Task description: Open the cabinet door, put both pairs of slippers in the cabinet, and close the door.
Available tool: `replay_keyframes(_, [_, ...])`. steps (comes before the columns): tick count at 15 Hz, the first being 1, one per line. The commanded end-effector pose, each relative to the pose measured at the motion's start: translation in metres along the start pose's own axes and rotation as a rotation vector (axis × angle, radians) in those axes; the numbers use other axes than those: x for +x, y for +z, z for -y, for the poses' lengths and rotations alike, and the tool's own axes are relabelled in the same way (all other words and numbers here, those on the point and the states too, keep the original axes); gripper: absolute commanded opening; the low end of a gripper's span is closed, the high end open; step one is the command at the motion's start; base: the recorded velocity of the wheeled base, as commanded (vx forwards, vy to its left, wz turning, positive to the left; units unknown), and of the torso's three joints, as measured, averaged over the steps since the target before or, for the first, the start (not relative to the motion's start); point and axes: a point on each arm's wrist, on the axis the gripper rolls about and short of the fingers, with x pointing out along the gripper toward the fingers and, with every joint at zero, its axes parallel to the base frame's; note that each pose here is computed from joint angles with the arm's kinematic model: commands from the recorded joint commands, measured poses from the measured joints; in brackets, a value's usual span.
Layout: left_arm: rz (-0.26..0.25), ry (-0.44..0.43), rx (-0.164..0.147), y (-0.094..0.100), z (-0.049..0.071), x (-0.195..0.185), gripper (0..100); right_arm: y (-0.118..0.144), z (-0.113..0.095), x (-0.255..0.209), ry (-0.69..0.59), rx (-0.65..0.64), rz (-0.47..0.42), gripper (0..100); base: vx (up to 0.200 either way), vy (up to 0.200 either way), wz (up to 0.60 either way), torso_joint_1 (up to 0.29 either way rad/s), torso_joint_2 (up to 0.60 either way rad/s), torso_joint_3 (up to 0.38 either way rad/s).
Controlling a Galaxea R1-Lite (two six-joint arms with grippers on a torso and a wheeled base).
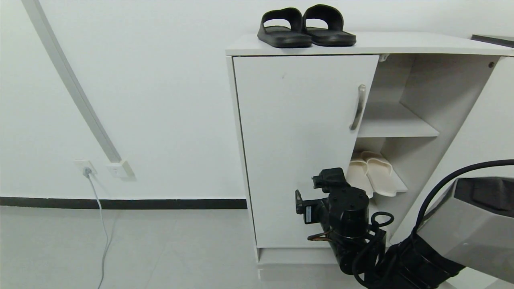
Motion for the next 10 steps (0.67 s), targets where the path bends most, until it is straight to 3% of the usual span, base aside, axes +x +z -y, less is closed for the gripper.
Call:
replay_keyframes(1, [0.0, 0.001, 0.001, 0.0, 0.0, 0.0, 0, -0.0032, -0.0001, 0.0009, -0.001, -0.004, -0.006, 100, 0.0, 0.0, 0.0, 0.0, 0.0, 0.0])
replay_keyframes(10, [0.001, 0.036, -0.01, 0.0001, -0.0008, 0.0, 0, -0.0024, 0.0079, -0.0012, 0.082, 0.02, 0.056, 100, 0.0, 0.0, 0.0, 0.0, 0.0, 0.0])
